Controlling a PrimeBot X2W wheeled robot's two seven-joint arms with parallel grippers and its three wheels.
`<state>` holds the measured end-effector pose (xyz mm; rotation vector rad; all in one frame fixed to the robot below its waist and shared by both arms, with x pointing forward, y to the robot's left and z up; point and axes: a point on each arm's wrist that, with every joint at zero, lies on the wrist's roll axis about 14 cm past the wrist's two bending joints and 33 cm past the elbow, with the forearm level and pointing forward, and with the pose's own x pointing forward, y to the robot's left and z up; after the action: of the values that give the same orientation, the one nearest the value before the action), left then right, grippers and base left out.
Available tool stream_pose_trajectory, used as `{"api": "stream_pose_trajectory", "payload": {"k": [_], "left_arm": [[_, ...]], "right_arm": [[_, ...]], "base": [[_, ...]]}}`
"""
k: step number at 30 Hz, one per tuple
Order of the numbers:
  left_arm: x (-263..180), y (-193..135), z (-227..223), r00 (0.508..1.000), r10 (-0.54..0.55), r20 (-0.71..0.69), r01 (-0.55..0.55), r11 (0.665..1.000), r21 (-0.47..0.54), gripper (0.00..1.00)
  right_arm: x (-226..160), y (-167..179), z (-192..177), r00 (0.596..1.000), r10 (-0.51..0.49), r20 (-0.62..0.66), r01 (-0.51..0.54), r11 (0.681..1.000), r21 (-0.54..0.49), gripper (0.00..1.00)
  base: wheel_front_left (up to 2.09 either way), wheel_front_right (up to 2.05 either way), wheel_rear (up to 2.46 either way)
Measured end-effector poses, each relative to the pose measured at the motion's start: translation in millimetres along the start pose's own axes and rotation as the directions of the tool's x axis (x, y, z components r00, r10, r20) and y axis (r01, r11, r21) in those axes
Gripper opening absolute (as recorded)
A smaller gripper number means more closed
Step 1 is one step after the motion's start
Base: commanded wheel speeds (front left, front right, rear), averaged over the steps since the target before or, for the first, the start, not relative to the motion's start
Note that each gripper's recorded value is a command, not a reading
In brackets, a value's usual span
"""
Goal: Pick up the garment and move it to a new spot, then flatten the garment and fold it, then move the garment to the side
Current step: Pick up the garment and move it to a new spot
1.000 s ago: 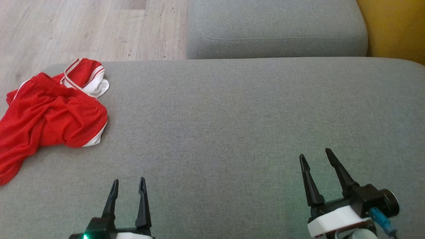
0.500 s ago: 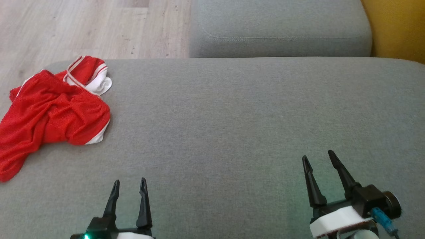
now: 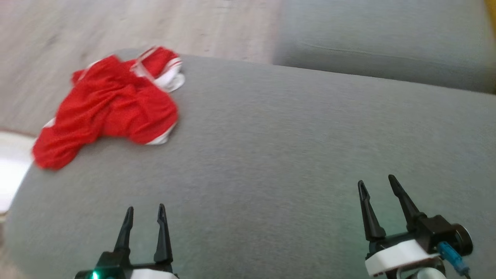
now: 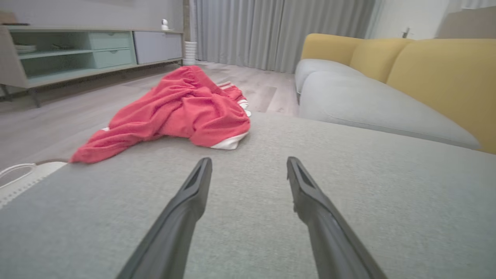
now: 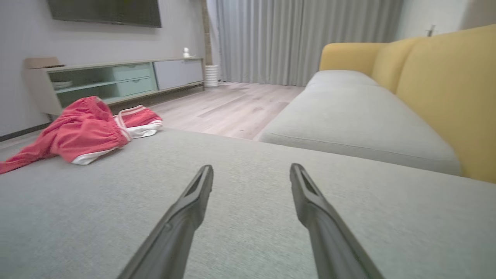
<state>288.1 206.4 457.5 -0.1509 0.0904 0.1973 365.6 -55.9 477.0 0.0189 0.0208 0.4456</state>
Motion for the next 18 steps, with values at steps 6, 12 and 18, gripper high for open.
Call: {"api": "stream_pose_trajectory", "payload": {"k": [6,12,18], "left_arm": [[-19.5,36.7,7.2,0.991,0.129,0.029,-0.129,0.992,-0.008,1.00],[-44.3,74.4,13.5,0.962,0.266,0.054,-0.265,0.964,-0.024,1.00],[-60.6,97.0,17.4,0.932,0.357,0.065,-0.355,0.934,-0.035,1.00]], "right_arm": [[22.5,33.8,-1.4,0.993,0.120,-0.005,-0.120,0.993,0.001,1.00],[38.7,71.9,-3.3,0.970,0.243,-0.011,-0.243,0.970,0.002,1.00],[47.6,98.8,-5.8,0.946,0.324,-0.016,-0.324,0.946,0.010,1.00]], "base": [[0.00,0.00,0.00],[0.00,0.00,0.00],[0.00,0.00,0.00]]}}
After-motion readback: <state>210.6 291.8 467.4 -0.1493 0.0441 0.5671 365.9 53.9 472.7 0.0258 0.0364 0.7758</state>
